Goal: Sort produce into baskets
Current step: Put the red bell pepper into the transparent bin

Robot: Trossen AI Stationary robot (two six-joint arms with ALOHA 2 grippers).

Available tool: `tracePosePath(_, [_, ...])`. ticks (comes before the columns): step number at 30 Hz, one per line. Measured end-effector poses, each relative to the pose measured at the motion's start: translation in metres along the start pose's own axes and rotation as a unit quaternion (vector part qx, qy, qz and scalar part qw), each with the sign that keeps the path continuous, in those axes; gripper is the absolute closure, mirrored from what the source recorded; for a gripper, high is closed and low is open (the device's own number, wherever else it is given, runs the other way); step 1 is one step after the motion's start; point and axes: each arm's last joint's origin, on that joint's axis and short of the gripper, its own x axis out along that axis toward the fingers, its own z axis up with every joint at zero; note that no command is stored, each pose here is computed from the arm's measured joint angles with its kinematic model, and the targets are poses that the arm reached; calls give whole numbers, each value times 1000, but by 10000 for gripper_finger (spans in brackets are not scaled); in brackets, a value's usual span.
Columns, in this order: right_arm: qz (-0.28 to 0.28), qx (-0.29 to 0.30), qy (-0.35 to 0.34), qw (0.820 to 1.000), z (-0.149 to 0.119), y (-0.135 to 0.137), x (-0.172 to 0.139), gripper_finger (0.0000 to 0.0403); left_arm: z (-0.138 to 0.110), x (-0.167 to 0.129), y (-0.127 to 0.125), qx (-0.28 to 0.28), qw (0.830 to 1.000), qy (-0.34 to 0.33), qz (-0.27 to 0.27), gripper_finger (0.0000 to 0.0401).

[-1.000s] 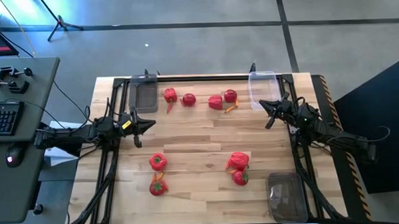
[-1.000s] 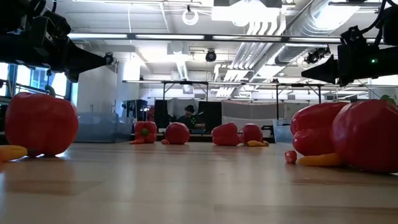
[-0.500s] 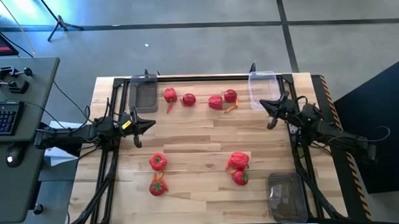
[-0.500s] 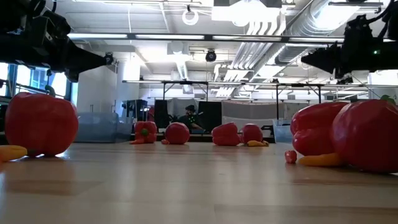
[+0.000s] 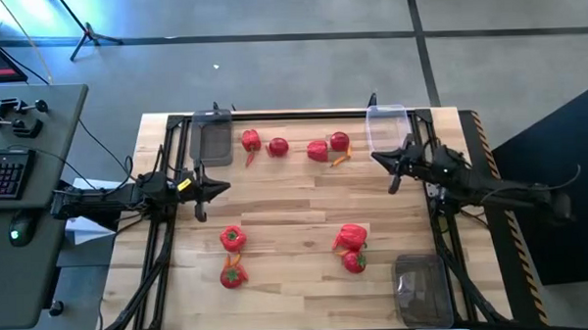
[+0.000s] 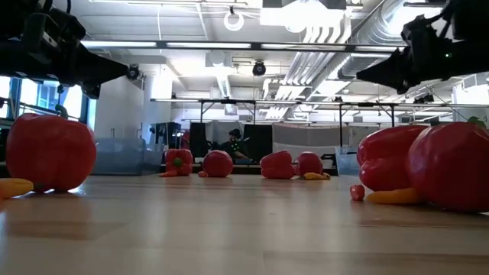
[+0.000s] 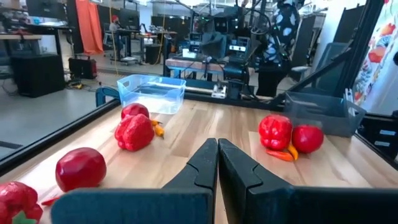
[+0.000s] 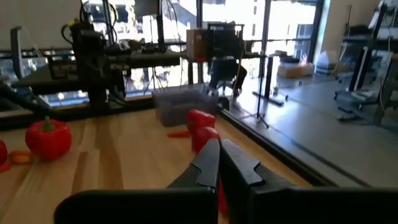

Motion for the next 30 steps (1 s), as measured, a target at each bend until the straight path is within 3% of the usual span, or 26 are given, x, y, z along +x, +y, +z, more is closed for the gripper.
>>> tracePosePath(8, [9, -5, 85, 996, 4, 6, 29, 385, 0, 0, 0, 13, 1000, 1, 0, 401])
tracePosePath(20, [-9, -18, 184, 983, 24, 11, 104, 197, 0, 0, 0, 59, 998, 1, 1, 401])
tracePosePath(24, [-17, -27, 252, 967, 23, 7, 130, 161, 0, 0, 0, 69, 998, 0, 8, 401])
tracePosePath(30, [-9, -80, 365, 928, 22, 2, 159, 155, 0, 0, 2, 69, 997, 1, 31, 401])
